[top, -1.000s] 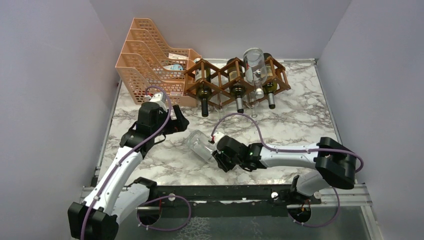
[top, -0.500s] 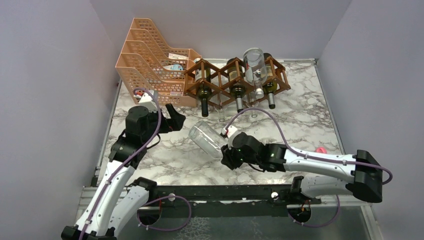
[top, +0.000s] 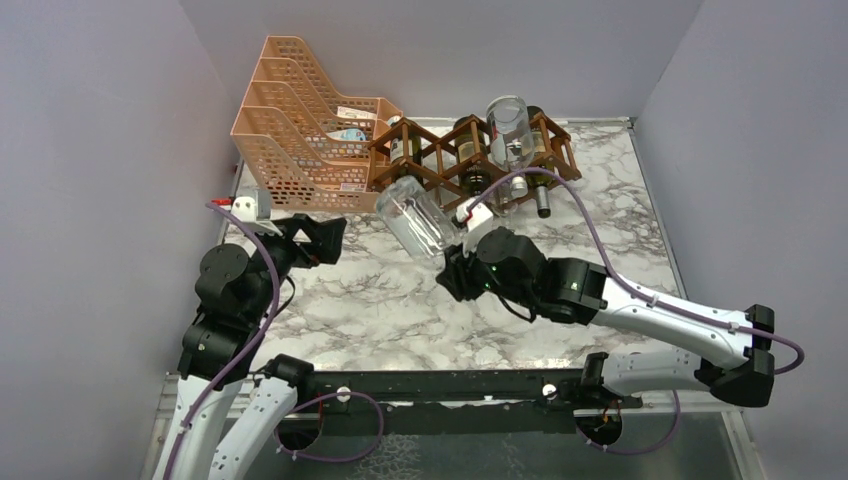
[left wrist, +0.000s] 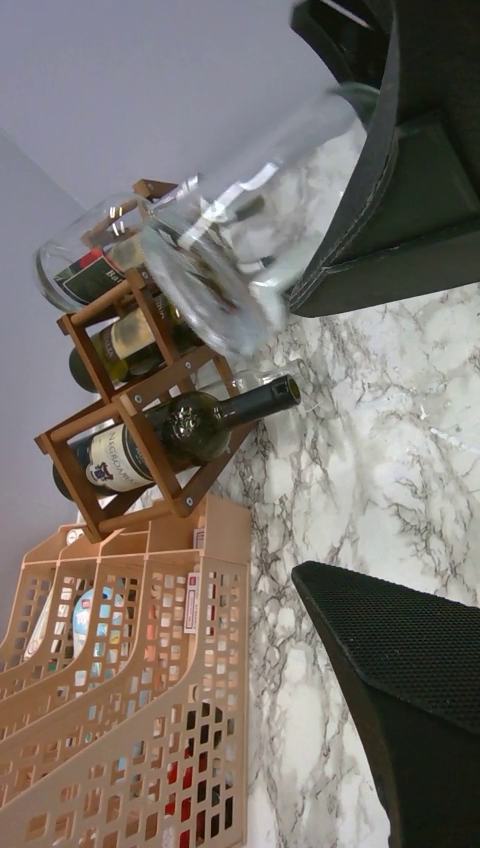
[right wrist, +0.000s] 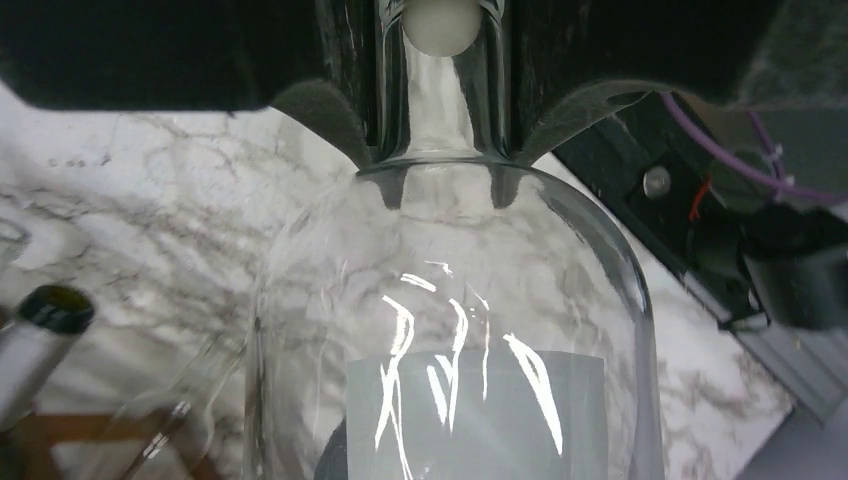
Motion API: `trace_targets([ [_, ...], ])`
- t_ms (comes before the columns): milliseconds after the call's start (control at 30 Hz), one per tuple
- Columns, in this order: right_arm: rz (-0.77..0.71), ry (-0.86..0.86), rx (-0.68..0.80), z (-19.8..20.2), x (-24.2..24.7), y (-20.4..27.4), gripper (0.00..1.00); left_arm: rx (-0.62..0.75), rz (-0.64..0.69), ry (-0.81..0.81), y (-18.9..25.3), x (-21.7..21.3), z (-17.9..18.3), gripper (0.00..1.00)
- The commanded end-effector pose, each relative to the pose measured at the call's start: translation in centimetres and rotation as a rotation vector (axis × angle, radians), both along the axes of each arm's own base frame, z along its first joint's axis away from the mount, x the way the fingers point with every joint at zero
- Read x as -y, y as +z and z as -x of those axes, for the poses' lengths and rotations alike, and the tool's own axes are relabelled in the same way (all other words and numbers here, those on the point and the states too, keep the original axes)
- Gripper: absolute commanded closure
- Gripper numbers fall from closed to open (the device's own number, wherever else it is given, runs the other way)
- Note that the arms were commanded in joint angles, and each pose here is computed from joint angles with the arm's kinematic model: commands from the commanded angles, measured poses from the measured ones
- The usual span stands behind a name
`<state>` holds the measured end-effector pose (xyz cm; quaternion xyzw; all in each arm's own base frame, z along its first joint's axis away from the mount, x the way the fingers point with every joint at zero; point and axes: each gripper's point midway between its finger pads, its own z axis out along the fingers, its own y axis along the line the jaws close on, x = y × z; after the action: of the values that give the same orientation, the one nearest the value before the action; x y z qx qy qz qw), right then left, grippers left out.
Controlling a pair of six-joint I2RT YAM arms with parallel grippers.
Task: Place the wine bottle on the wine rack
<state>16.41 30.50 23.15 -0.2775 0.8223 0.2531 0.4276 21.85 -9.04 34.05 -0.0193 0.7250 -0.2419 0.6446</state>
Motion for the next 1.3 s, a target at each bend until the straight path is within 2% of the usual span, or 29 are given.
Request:
trace_targets([
  [0,-0.236,-0.256,0.227,-5.5,-0.6,11.7,0.99,0.014,-0.016,0.014,0.7,-0.2,-0.3,0.01],
  [267,-0.267,-0.397,0.284,-12.9,0.1,16.4,0.99,-0.009,0.003,-0.017,-0.2,0.6,-0.9,0.01],
  [467,-0.280,-0.495,0.176,-17.7,0.1,16.0,0.99,-0.022,0.006,-0.049,-2.1,1.4,-1.4,0.01],
  [700,-0.285,-0.554,0.083,-21.4,-0.5,14.2,0.99,-0.086,0.041,-0.112,-5.8,3.0,-1.8,0.01],
  [1000,-0.261,-0.577,0.005,-24.6,-1.8,10.9,0.99,-0.142,0.043,-0.131,-8.6,3.5,-2.0,0.01],
  [1267,-0.267,-0.632,-0.075,-25.2,-2.4,8.9,0.99,-0.133,0.041,-0.136,-8.6,3.4,-1.7,0.01],
])
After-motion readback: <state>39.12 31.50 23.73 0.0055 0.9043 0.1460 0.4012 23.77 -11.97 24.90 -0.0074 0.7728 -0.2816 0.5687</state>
